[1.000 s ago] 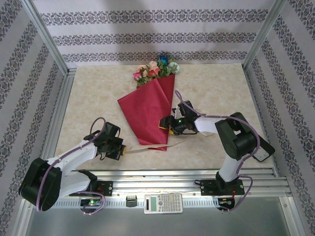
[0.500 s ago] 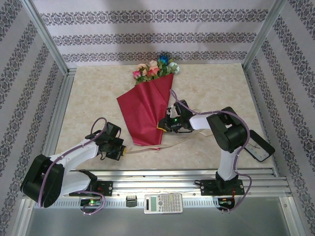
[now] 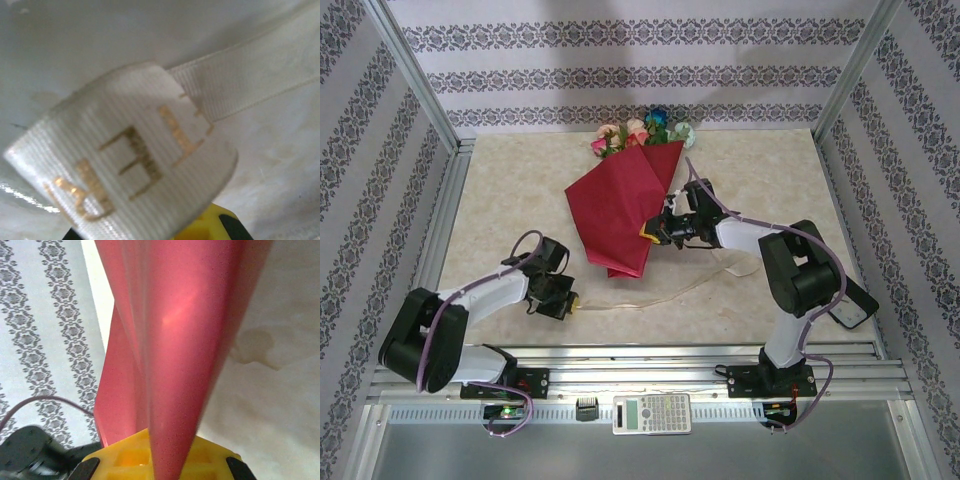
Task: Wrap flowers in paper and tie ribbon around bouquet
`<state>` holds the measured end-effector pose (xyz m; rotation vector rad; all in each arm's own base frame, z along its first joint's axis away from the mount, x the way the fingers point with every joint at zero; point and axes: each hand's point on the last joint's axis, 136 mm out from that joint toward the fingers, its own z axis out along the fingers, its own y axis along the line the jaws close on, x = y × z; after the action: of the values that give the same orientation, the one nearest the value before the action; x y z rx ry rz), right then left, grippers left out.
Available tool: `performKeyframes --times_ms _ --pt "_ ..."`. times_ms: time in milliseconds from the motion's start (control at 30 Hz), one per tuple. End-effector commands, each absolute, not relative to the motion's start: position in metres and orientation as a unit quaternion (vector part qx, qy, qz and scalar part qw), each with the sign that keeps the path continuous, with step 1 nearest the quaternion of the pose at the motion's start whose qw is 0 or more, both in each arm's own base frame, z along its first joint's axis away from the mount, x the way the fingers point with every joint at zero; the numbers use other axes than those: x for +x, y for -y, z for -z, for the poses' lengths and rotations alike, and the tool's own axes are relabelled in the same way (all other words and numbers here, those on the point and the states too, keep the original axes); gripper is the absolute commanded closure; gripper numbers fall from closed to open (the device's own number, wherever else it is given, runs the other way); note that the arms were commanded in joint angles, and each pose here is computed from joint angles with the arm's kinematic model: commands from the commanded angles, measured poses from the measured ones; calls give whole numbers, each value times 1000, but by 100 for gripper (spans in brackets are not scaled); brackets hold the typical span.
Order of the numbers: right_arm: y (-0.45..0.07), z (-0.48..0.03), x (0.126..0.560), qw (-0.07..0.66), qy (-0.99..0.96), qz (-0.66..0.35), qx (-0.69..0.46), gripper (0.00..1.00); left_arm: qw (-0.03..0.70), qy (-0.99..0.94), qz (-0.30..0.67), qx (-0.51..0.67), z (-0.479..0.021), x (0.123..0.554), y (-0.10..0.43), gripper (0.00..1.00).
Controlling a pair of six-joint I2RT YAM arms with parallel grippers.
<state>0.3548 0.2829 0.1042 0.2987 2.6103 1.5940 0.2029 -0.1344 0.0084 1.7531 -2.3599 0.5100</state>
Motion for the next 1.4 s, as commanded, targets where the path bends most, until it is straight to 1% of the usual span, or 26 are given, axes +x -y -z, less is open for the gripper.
performKeyframes --times_ms 0,100,233,367,400,433,467,500,600,700,800,867,933,1067,1233,1267,1367 --pt "-279 -134 358 38 -835 -541 92 100 -24 790 -228 569 12 281 129 100" --pt "-277 -138 346 26 -836 -540 88 100 -58 785 -246 566 11 330 115 100" --pt "-271 -128 318 10 -849 -521 86 100 -92 756 -286 582 -1 391 100 100" --pt "-263 -101 295 -6 -863 -495 103 100 -108 757 -297 572 -22 421 96 100" --pt "-262 -95 293 -10 -866 -488 109 97 -106 758 -299 570 -25 421 98 100" --pt "-261 -89 291 -15 -869 -480 116 90 -102 758 -304 568 -27 420 100 100" --pt "-259 -85 290 -19 -873 -471 123 79 -97 755 -310 570 -28 417 102 100" --pt "-256 -83 289 -19 -878 -460 129 73 -92 752 -312 573 -27 412 102 100" --pt "-237 -78 286 -13 -903 -402 154 60 -90 745 -316 580 -28 398 101 100" --pt "-210 -81 279 4 -924 -339 175 53 -92 738 -321 586 -30 385 99 100" --pt "-171 -78 271 14 -936 -274 222 50 -89 736 -322 589 -31 376 98 100" --pt "-147 -67 263 4 -936 -237 261 50 -84 737 -323 588 -32 372 99 100" --pt "-133 -56 252 -16 -933 -211 292 50 -81 737 -325 587 -32 370 100 100" --pt "-133 -39 247 -38 -917 -207 338 50 -77 736 -326 588 -31 368 101 100" --pt "-131 -26 268 -38 -904 -201 375 51 -78 739 -325 584 -33 366 101 100" --pt "-130 -22 272 -40 -903 -196 381 52 -78 740 -325 584 -33 367 100 100" --pt "-128 -7 283 -47 -896 -187 400 60 -75 742 -329 580 -33 368 102 100"
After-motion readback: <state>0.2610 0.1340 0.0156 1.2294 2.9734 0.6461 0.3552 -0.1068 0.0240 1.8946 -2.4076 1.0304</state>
